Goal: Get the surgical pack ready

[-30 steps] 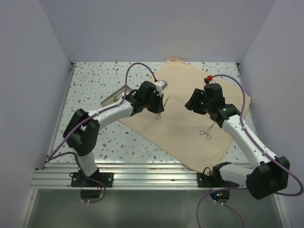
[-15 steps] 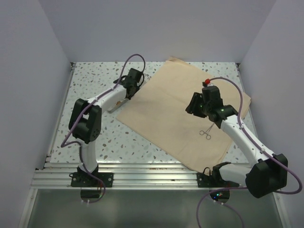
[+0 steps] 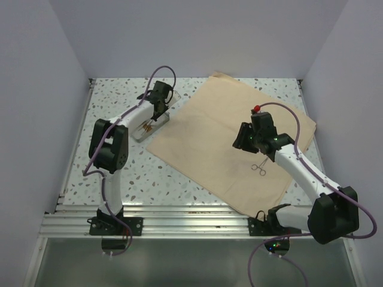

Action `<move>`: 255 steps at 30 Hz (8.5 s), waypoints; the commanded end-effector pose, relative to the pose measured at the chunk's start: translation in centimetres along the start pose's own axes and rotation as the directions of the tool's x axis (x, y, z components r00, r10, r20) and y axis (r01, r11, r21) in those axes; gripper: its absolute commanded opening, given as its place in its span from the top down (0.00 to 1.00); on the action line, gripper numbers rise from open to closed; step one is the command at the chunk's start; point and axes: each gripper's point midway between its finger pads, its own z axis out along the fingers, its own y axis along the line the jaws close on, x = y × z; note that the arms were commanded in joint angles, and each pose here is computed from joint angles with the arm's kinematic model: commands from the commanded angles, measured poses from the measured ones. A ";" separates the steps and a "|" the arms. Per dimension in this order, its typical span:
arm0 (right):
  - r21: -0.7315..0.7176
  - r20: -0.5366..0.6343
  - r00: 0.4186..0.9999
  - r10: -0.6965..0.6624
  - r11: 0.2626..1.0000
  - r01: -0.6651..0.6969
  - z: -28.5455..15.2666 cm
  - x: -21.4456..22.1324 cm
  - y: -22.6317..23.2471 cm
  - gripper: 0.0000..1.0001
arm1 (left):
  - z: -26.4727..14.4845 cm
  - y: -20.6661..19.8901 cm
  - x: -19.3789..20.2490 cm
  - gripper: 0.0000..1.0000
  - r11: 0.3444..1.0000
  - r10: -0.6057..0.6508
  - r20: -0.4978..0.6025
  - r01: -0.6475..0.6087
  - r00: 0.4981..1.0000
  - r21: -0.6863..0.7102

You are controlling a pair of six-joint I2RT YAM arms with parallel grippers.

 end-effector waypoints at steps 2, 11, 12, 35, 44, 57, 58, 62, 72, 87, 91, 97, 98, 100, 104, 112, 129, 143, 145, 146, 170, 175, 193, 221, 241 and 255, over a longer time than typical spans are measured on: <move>-0.029 0.029 0.999 -0.017 0.999 0.018 0.0 -0.9 0.6 0.55 | 0.9 -0.8 0.0 1.00 0.998 0.023 -0.007 -0.023 1.000 0.053; -0.026 0.020 1.000 -0.015 1.000 0.015 0.1 -0.7 0.6 0.55 | 1.9 -1.0 1.3 0.97 0.998 0.032 -0.056 -0.030 0.998 0.047; -0.025 0.021 1.000 -0.013 1.000 0.014 0.1 -0.7 0.6 0.55 | 2.0 -1.1 1.6 0.95 0.998 0.031 -0.064 -0.028 0.997 0.048; 0.322 -0.015 0.978 0.206 0.927 -0.190 -0.4 -0.8 -9.2 0.59 | -9.6 -2.2 -4.5 0.45 0.853 -0.486 0.218 0.404 0.847 0.330; 0.517 0.014 0.978 0.206 0.836 -0.183 -0.1 -0.8 -14.9 0.57 | -19.3 -8.6 -9.2 0.41 0.641 -0.706 0.354 0.341 0.613 0.688; 0.545 -0.039 0.970 0.239 0.819 -0.180 3.7 -0.7 -17.0 0.60 | -22.1 -16.4 -8.8 0.42 0.597 -0.684 0.357 0.207 0.636 0.775; 0.541 -0.035 0.970 0.241 0.820 -0.185 4.0 -0.8 -16.9 0.60 | -22.2 -16.7 -8.7 0.42 0.595 -0.683 0.356 0.202 0.638 0.778; 0.535 -0.050 0.961 0.273 0.819 -0.205 4.9 -0.2 -16.8 0.62 | -22.6 -16.8 -9.0 0.42 0.599 -0.674 0.373 0.175 0.638 0.781; 0.569 -0.086 0.949 0.303 0.797 -0.203 5.8 0.6 -17.4 0.76 | -22.8 -16.7 -8.9 0.42 0.602 -0.668 0.375 0.170 0.643 0.780; 0.152 0.047 0.984 0.175 0.972 -0.180 2.0 -5.0 -7.3 1.00 | -24.8 -20.3 -11.8 0.37 0.400 -0.734 0.322 -0.002 0.598 0.916; 0.023 0.067 0.990 0.127 0.991 -0.129 0.9 -5.3 -2.6 1.00 | -25.3 -21.5 -13.7 0.37 0.328 -0.757 0.275 -0.019 0.593 0.944; -0.141 0.071 0.993 0.093 0.987 -0.083 -0.9 -4.9 2.7 1.00 | -25.3 -24.6 -16.2 0.37 0.278 -0.755 0.228 -0.015 0.615 0.961; -0.156 0.067 0.994 0.085 0.985 -0.074 -1.1 -4.8 3.2 1.00 | -24.8 -25.1 -16.3 0.37 0.273 -0.755 0.216 -0.002 0.619 0.962; -0.184 0.071 0.994 0.079 0.981 -0.065 -1.7 -4.8 3.8 1.00 | -24.7 -25.8 -16.7 0.37 0.257 -0.760 0.191 0.018 0.621 0.966; -0.212 0.076 0.994 0.076 0.976 -0.058 -2.3 -4.7 4.2 1.00 | -24.6 -27.1 -17.6 0.38 0.214 -0.768 0.154 0.023 0.622 0.977; -0.259 0.076 0.994 0.077 0.964 -0.055 -3.2 -4.4 4.9 1.00 | -23.1 -28.6 -18.4 0.51 0.229 -0.748 0.126 0.075 0.651 0.970; 0.004 0.136 0.991 0.003 1.000 -0.003 -3.0 -4.3 -0.3 0.62 | -11.9 -12.1 -8.7 0.99 0.901 -0.374 0.261 0.282 0.890 0.330; 0.003 0.046 0.999 -0.009 1.000 0.009 -0.8 -1.9 -1.0 0.62 | -2.4 0.0 -1.3 1.00 0.971 0.072 -0.072 -0.087 0.995 -0.225; 0.002 0.038 0.999 -0.009 1.000 0.009 -0.6 -1.7 -1.0 0.62 | -1.8 -0.1 -1.1 0.98 0.970 0.089 -0.093 -0.108 0.992 -0.216; 0.000 0.037 0.999 -0.010 1.000 0.010 -0.5 -1.6 -1.0 0.62 | -1.2 0.0 -0.8 0.98 0.968 0.096 -0.112 -0.119 0.989 -0.222; -0.012 0.006 1.000 -0.026 1.000 0.026 -0.1 -0.7 -1.1 0.62 | -2.9 3.7 -0.8 0.39 0.908 -0.419 0.049 0.419 0.907 0.022; -0.018 0.008 1.000 -0.028 0.999 0.028 -0.1 -0.7 -1.0 0.62 | -3.0 3.1 -1.0 0.39 0.790 -0.604 0.022 0.595 0.796 0.149; -0.041 -0.016 0.999 -0.033 0.999 0.032 0.4 0.1 -0.9 0.62 | -0.7 -5.4 -0.6 0.46 0.734 -0.549 -0.071 0.521 0.833 0.435; -0.040 -0.009 1.000 -0.028 0.999 0.028 0.0 -0.3 -0.7 0.62 | -1.6 -5.3 -0.4 1.00 0.836 -0.470 -0.098 0.478 0.877 0.269; 0.167 0.290 0.948 0.135 0.968 -0.189 -8.4 -8.1 -4.9 0.64 | -13.0 -26.1 -19.1 1.00 0.740 -0.232 0.192 0.045 0.954 0.671; 0.110 0.244 0.957 0.159 0.976 -0.190 -6.6 -6.3 -4.8 0.64 | -12.6 -31.9 -18.5 0.82 0.703 -0.178 0.188 -0.009 0.966 0.711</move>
